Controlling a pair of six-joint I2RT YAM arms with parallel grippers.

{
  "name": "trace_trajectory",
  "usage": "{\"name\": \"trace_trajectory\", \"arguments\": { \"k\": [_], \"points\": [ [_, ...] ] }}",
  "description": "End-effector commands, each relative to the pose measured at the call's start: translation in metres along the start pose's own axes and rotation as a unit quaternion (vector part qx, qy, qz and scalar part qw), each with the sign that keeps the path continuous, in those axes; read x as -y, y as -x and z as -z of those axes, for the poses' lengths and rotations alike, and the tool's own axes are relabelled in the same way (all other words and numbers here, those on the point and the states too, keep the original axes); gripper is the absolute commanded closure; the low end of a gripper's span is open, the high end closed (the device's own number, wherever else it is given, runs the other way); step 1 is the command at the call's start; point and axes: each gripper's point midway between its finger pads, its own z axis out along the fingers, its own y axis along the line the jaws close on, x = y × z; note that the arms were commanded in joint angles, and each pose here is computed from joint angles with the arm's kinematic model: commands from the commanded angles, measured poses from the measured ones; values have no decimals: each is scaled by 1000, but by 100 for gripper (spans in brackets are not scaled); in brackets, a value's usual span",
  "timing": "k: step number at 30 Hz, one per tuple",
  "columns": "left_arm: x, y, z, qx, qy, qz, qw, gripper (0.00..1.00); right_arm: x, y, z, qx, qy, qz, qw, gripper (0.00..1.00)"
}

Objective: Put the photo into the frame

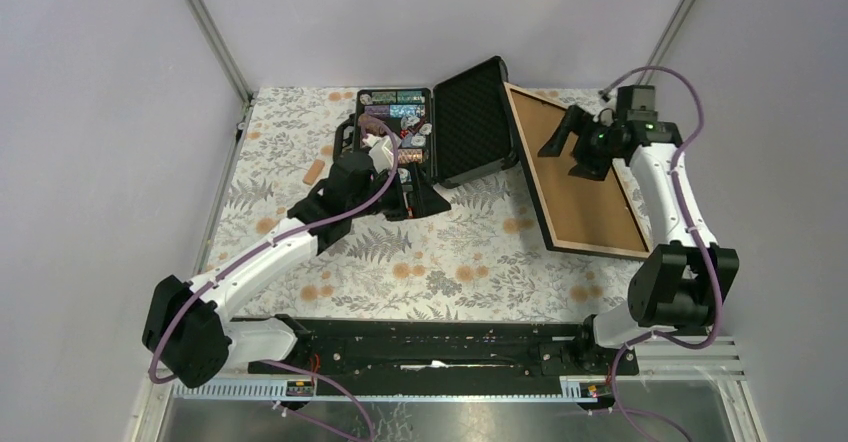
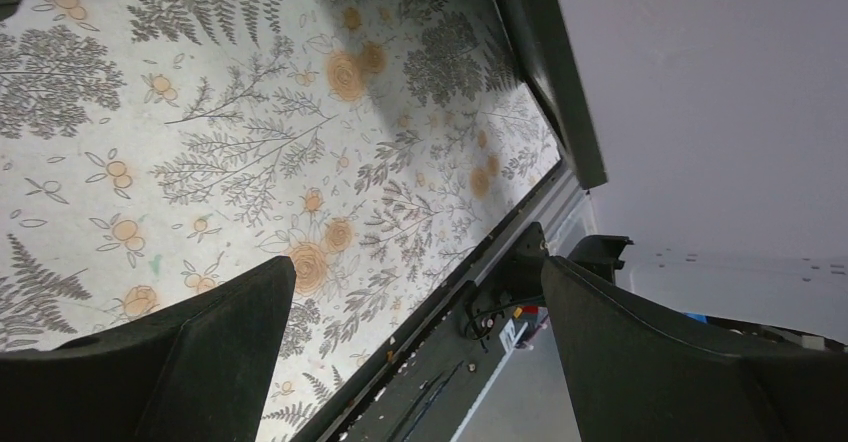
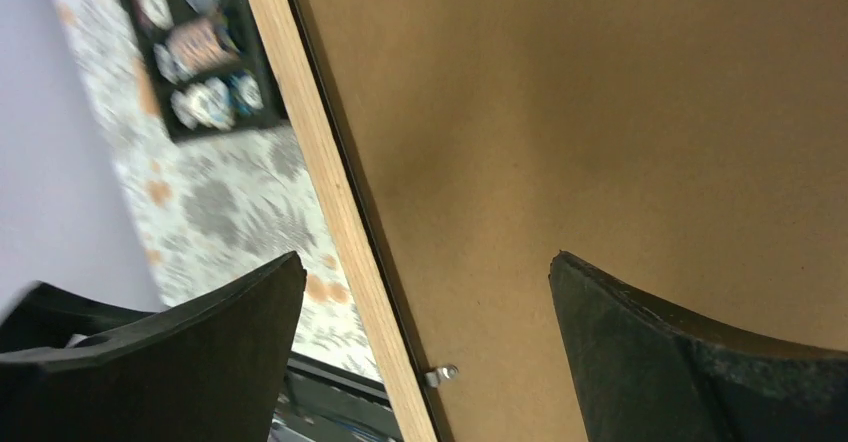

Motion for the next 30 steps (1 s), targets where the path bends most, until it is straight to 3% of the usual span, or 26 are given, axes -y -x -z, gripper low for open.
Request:
{"name": "trace_trajectory", "arguments": {
  "k": [1, 5, 10, 15, 18, 21, 23, 25, 30],
  "points": [
    [23, 8, 7, 17, -53, -2, 998, 1, 8, -24, -4, -15, -57, 123, 991, 0],
    [18, 2, 10, 15, -50, -3, 999, 1, -21, -21, 1, 30, -84, 182, 979, 0],
    [18, 1, 16, 20, -48, -8, 999, 1, -26, -26, 11, 76, -234, 229, 942, 0],
    [21, 2, 21, 25, -49, -16, 998, 1, -22, -41, 20, 111, -400, 295, 861, 0],
    [22, 3, 25, 26, -46, -24, 998, 1, -20, -45, 28, 130, -484, 339, 796, 0],
    [23, 4, 31, 32, -42, -33, 998, 1, -18, -51, 31, 121, -544, 379, 739, 0],
    [24, 5, 34, 37, -41, -37, 998, 1, -20, -55, 25, 109, -563, 402, 714, 1],
    [25, 5, 36, 40, -44, -40, 997, 1, -21, -57, 19, 108, -570, 419, 698, 5],
    [26, 2, 40, 42, -49, -41, 997, 1, -15, -59, 11, 108, -582, 426, 684, 30]
  ]
}}
